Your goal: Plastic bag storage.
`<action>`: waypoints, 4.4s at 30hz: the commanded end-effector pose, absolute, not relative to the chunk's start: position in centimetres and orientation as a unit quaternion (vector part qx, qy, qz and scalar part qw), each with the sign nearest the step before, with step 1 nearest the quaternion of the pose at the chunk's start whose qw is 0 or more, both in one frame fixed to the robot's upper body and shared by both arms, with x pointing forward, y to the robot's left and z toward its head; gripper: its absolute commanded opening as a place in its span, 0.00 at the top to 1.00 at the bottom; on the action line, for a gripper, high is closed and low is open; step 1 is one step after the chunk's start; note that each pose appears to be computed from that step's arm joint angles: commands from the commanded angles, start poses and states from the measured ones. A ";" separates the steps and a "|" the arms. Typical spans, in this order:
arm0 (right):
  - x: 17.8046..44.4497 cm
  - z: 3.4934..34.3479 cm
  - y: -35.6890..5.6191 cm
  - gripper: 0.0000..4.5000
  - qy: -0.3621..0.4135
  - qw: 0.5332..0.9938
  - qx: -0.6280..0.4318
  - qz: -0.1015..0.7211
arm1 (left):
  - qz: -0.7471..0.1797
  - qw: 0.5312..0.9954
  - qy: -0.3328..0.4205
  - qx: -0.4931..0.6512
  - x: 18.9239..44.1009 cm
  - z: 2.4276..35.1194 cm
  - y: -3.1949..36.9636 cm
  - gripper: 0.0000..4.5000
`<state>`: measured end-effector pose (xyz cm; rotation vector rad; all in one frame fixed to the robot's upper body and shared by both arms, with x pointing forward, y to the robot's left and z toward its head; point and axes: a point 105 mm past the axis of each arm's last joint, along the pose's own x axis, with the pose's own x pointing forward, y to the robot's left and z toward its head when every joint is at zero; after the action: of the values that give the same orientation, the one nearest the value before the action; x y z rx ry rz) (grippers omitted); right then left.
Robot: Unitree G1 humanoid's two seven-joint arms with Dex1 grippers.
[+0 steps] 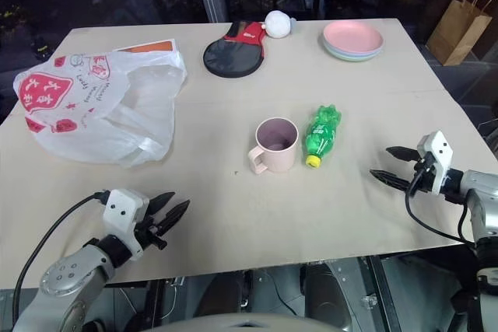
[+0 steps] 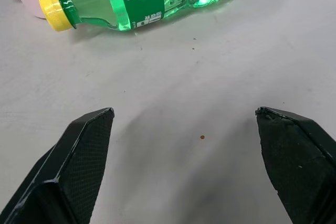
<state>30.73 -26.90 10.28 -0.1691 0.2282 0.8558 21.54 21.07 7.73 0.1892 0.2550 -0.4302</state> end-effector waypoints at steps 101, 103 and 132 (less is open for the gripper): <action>24.8 18.4 -12.8 0.00 0.017 0.779 0.034 0.626 | -0.332 0.941 0.006 -0.072 23.5 18.1 17.3 0.99; 25.4 17.1 -11.6 0.00 0.037 0.798 -0.025 0.601 | -0.334 0.940 0.029 -0.057 22.6 18.0 18.7 0.99; 32.9 13.8 -4.5 0.00 -0.017 0.895 -0.068 0.441 | -0.284 0.958 0.030 -0.037 22.3 18.4 23.6 0.99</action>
<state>31.74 -3.08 11.94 -0.1138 0.0484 0.9880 22.45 24.02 17.35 -0.1071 0.1060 -0.5663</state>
